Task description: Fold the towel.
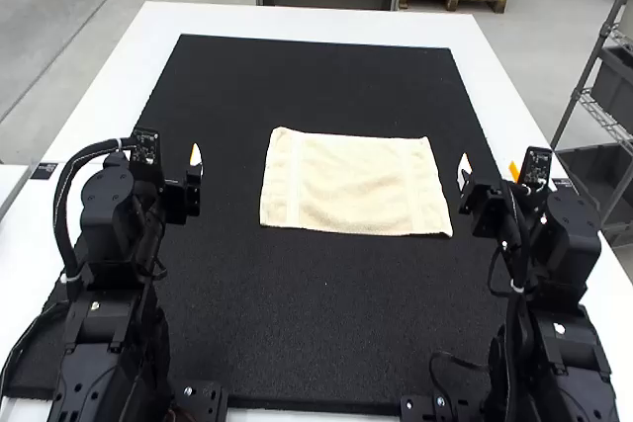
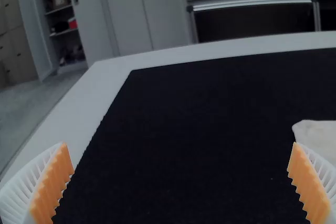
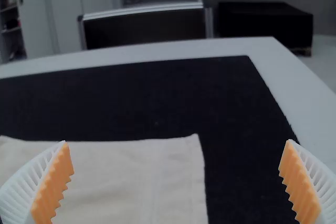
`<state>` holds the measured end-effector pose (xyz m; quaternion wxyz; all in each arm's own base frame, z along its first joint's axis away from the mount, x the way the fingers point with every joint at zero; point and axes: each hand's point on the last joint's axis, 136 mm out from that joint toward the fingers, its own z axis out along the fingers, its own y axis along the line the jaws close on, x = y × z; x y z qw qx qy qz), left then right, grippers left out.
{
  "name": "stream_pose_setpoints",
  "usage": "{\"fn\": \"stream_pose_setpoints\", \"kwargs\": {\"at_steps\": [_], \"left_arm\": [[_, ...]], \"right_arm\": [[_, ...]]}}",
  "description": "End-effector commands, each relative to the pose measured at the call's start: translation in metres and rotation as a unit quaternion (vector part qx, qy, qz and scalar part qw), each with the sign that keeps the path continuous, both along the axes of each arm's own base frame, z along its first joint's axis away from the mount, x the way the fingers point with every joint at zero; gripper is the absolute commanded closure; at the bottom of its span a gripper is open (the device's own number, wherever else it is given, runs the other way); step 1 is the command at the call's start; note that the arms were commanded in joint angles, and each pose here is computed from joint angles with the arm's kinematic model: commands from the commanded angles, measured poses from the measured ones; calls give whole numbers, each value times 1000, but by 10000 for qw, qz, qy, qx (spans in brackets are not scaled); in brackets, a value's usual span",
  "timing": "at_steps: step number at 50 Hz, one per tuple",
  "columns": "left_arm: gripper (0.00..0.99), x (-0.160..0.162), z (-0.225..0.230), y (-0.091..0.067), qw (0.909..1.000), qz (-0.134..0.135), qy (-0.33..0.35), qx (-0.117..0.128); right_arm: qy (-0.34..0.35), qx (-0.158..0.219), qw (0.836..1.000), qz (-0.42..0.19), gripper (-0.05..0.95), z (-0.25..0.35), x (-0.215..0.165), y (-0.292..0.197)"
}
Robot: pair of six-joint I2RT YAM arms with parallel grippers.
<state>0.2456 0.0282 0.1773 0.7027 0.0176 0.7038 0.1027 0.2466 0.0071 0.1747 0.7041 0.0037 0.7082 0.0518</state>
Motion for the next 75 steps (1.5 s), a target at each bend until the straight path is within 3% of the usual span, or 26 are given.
{"fn": "stream_pose_setpoints", "kwargs": {"at_steps": [1, 13, 16, 18, 27, 32, 48, 59, 66, 75], "left_arm": [[36, -1, 4, 1, 9999, 28, -117, 16], [38, -1, 9, 2, 9998, 35, -218, 11], [38, -1, 12, 1, 9995, 23, -301, -96], [39, -2, 19, 2, 9987, 21, -450, -241], [46, -12, 71, 1, 9889, 2, -1478, -161], [46, -16, 85, -2, 9876, -63, -1560, -154], [46, -22, 153, -5, 9829, -127, -1831, -153], [44, 23, 161, 5, 9908, 81, -1320, -293], [44, 72, 122, 13, 9979, 214, -462, -398], [64, 115, 67, 15, 9972, 201, 324, -641]], "right_arm": [[36, 25, 9995, -303, -10, -4, 0, -14], [12, 7, 9995, -311, -10, -2, 0, -14], [-56, 2, 9995, -303, -10, 1, 0, -14], [-163, 17, 9994, -310, -10, 6, 0, -14], [-911, 131, 9954, -253, -10, 43, -4, -12], [-1396, 87, 9900, -211, -10, 71, -10, -11], [-1674, 151, 9852, 340, -10, 130, -19, 8], [-871, 274, 9951, 375, -10, 138, 31, 5], [-63, 272, 9995, 174, -10, 104, 78, -6], [635, -77, 9974, -340, -2, 52, 119, -28]]}}
